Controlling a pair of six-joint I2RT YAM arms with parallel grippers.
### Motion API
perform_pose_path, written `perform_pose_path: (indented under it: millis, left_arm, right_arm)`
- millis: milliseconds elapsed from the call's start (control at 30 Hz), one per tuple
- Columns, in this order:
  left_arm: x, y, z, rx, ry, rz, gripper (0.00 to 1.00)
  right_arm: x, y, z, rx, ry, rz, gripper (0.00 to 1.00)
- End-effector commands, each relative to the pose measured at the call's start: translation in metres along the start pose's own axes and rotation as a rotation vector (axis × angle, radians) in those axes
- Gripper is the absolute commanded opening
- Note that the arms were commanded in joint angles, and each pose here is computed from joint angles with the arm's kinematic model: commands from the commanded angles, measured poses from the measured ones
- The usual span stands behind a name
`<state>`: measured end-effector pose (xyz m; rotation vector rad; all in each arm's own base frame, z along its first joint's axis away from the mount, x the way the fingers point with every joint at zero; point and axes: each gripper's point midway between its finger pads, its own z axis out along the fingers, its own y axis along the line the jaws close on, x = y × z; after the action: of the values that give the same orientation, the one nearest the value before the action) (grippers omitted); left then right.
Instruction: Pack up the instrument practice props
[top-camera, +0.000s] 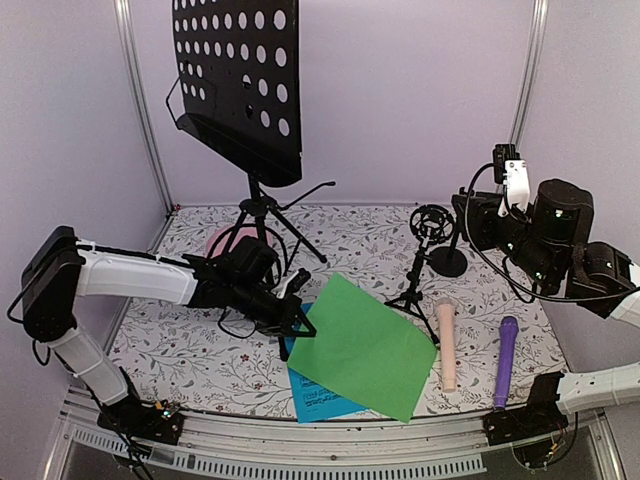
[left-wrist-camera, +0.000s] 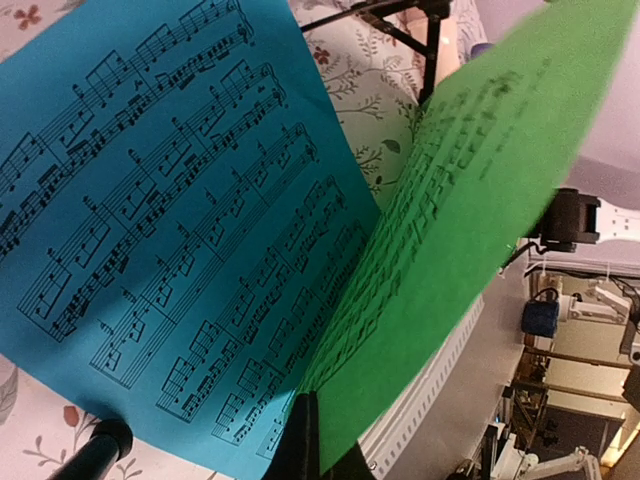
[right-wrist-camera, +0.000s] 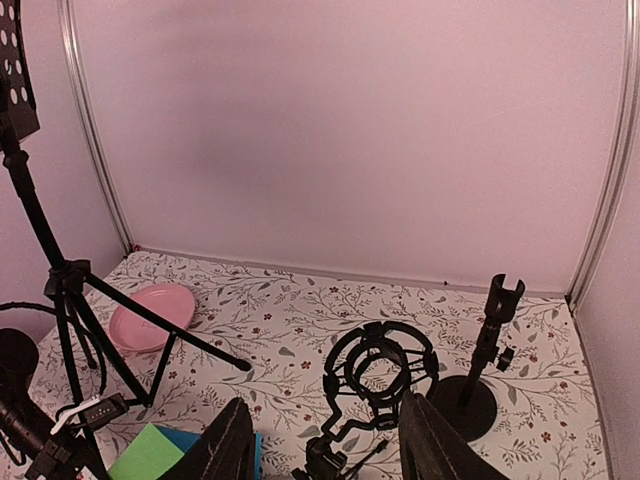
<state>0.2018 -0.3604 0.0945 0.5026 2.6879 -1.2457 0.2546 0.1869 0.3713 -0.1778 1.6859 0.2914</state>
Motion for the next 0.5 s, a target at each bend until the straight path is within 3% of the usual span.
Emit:
perform_pose_path:
  millis: [0, 233, 467]
  left_arm:
    - [0.007, 0.029, -0.010, -0.145, -0.005, -0.103, 0.00]
    - [0.004, 0.015, -0.011, -0.159, -0.001, -0.061, 0.07]
    - [-0.003, 0.001, -0.025, -0.164, -0.043, -0.040, 0.25]
  right_arm:
    - [0.009, -0.001, 0.000, 0.000, 0.022, 0.014, 0.50]
    - [0.013, 0.005, 0.003, -0.019, 0.040, 0.010, 0.50]
    - [0.015, 0.009, 0.005, -0.033, 0.051, 0.027, 0.50]
